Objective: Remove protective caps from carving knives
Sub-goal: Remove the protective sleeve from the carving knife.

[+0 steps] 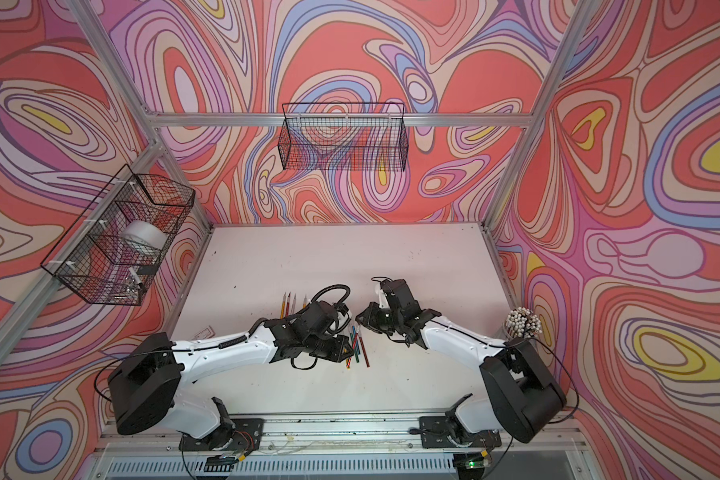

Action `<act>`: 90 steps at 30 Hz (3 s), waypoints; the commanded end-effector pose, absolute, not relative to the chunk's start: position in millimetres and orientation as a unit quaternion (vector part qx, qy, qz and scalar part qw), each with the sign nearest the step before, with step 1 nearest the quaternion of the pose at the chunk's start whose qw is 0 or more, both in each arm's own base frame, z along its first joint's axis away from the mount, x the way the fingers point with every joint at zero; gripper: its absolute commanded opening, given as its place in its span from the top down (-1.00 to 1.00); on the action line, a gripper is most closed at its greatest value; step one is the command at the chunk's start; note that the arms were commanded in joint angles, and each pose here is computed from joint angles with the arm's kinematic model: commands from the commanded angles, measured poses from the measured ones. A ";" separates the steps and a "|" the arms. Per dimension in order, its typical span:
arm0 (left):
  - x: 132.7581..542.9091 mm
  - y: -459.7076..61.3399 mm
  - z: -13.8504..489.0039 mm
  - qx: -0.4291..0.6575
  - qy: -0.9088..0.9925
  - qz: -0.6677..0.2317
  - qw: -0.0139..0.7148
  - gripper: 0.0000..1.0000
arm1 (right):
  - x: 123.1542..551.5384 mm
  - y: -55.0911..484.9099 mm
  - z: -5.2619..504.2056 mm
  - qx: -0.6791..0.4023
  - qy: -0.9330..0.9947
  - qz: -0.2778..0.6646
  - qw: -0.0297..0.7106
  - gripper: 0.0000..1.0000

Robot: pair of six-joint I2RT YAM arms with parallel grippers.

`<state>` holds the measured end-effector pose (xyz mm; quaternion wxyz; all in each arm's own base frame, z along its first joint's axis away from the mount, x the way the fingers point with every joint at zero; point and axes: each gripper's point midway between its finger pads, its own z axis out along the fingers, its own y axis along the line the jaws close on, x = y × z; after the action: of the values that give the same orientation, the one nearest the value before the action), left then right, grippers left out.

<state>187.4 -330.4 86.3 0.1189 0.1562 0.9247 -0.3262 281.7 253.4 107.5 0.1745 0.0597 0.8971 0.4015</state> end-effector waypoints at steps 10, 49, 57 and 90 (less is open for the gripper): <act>190.2 -338.8 90.1 0.154 0.916 -0.350 0.122 0.51 | 284.2 257.2 123.0 0.053 0.887 0.416 0.193 0.76; 173.3 -332.0 81.7 0.186 0.911 -0.349 0.118 0.93 | 328.8 226.9 145.2 0.116 0.882 0.362 0.279 0.79; 172.5 -335.7 81.1 0.185 0.909 -0.357 0.113 0.94 | 344.6 206.9 150.2 0.127 0.877 0.355 0.298 0.79; 193.0 -323.0 108.6 0.160 0.906 -0.341 0.193 0.94 | 356.8 105.0 57.8 0.050 0.982 0.036 0.177 0.76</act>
<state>192.8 -328.5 106.3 0.1848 0.1673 0.9047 -0.3456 349.4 112.1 58.3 0.1753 0.0574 0.9812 0.0571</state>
